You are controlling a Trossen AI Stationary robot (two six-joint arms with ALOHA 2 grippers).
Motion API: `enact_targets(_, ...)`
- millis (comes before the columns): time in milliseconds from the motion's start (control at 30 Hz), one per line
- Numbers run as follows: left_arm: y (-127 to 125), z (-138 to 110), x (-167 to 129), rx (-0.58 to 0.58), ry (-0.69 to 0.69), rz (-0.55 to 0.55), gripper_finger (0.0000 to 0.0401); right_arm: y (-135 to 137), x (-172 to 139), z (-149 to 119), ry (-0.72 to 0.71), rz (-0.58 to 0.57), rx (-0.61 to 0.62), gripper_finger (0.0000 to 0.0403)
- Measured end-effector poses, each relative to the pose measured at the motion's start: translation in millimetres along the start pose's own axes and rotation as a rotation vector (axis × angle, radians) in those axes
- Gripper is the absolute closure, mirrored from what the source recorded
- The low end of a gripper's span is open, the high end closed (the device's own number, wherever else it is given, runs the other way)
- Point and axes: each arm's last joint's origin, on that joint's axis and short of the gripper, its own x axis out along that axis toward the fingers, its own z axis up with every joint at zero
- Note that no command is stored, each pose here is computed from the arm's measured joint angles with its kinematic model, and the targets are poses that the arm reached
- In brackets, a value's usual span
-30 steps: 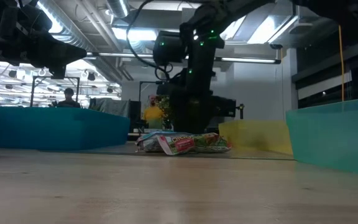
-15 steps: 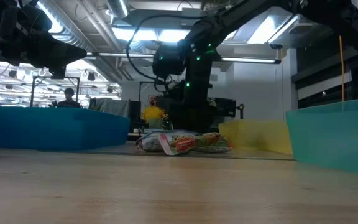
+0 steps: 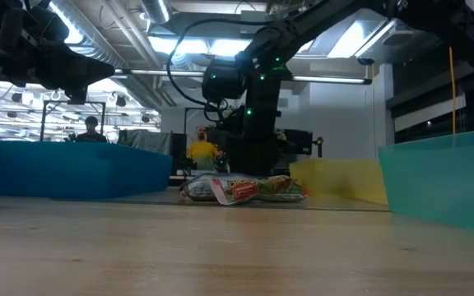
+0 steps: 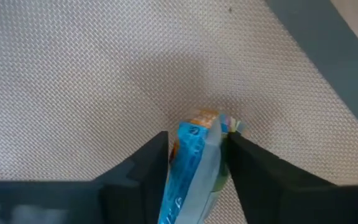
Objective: Pick and place Granola Bars by type
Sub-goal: Put the yellow granola bar into the green bin
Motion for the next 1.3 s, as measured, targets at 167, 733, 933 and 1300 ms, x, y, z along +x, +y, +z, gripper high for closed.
enact_targets(167, 0, 0, 0, 0.000, 0.000, 0.000, 0.0393, 0, 0, 0, 0.000, 0.001, -0.004, 0.0275)
enact_targets(733, 0, 0, 0, 0.000, 0.001, 0.001, 0.0391, -8, -65, -1, -0.054, 0.067, -0.071, 0.0289)
enact_targets(933, 0, 0, 0, 0.000, 0.001, 0.000, 0.0393, -18, -138, -9, -0.188, 0.184, -0.092, 0.0289)
enact_targets(1300, 0, 0, 0, 0.000, 0.001, 0.000, 0.0391, -35, -209, -29, -0.387, 0.148, -0.067, 0.0289)
